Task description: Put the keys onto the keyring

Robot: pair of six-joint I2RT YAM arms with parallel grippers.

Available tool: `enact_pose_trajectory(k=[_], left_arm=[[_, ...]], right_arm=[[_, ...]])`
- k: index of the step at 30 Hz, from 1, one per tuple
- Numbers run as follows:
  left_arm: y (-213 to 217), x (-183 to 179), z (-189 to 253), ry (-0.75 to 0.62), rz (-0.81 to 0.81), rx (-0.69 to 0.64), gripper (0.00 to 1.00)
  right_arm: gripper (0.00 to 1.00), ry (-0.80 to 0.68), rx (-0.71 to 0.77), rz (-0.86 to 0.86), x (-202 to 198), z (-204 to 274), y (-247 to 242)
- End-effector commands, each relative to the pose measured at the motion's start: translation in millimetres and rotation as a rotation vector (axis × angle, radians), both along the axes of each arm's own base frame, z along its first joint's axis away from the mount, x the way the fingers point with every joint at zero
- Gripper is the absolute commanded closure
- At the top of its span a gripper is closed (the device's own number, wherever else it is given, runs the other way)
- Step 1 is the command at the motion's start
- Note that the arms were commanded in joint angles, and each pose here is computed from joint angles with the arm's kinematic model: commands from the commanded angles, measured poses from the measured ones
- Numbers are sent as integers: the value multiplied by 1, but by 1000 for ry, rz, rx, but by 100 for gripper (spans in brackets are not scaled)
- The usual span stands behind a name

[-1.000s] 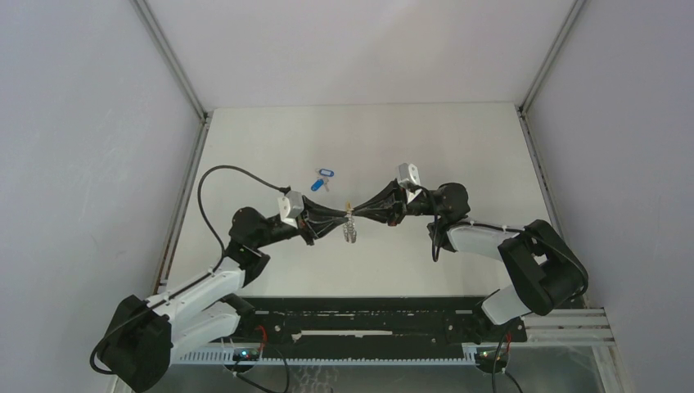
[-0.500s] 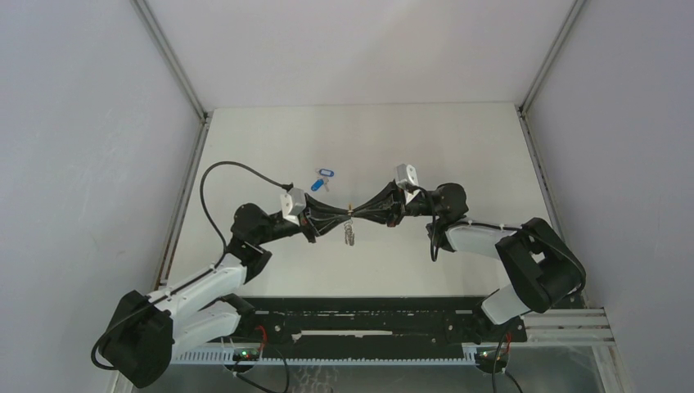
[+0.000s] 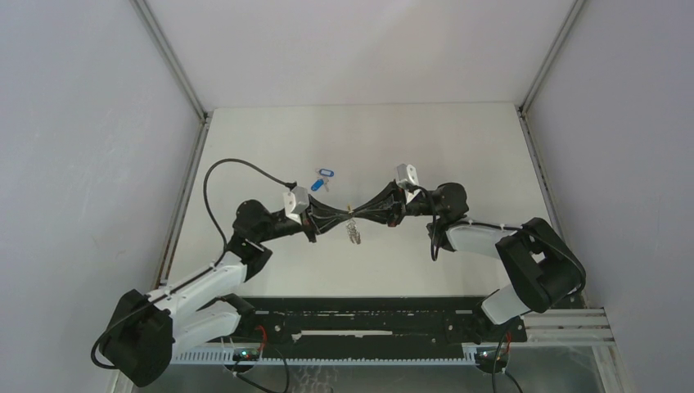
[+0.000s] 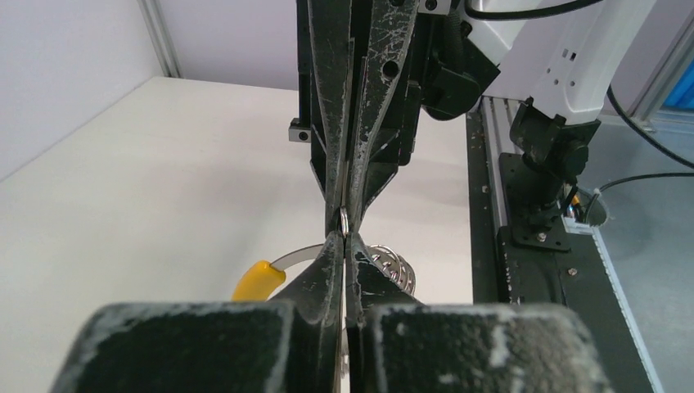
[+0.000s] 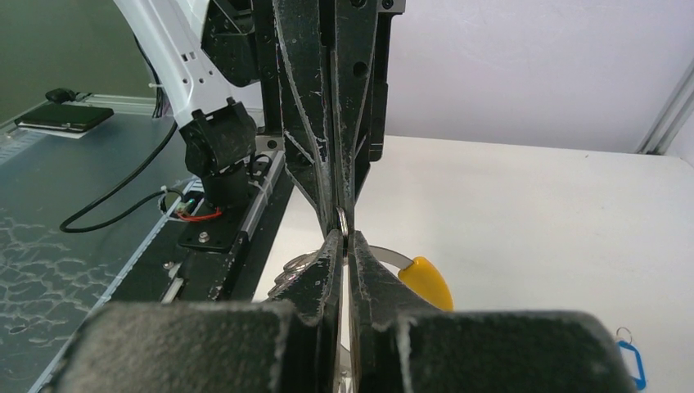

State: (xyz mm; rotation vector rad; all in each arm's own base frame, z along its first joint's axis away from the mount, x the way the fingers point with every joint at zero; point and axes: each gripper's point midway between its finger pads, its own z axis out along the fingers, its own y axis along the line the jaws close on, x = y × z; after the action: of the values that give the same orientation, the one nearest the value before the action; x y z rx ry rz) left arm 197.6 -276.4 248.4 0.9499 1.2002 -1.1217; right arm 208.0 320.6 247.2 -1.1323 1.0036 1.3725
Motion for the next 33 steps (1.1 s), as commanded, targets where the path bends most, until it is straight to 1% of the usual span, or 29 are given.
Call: enact_pose_trajectory(k=[1,3,6,10,13,16,18,22,26,28,33], left_arm=[[-1,5,20,-50,16,43,100],[0,7,15,-43,41,103,100],[3,11,11,-45,79,193,100],[2,12,9,-12,82,273,100],[0,14,9,25,86,341,100],[0,10,4,81,86,454,100],[0,11,7,103,97,501,100],[14,7,-4,181,121,681,100],[22,6,-9,207,126,818,100],[20,5,-11,206,113,841,100],[5,-2,-8,165,48,821,100]], right_arm=[[100,-34,18,14,-3,12,-1],[97,-42,6,5,-2,9,-5],[90,-42,-43,-3,-1,0,-12],[79,-122,-122,-38,1,-13,-20],[75,-195,-188,-68,1,-21,-27],[70,-245,-229,-90,3,-23,-34],[69,-251,-230,-96,4,-23,-37],[66,-252,-213,-82,4,-20,-35],[67,-246,-192,-84,8,-18,-30],[69,-224,-175,-86,9,-15,-27],[69,-232,-144,-53,2,-12,-18]])
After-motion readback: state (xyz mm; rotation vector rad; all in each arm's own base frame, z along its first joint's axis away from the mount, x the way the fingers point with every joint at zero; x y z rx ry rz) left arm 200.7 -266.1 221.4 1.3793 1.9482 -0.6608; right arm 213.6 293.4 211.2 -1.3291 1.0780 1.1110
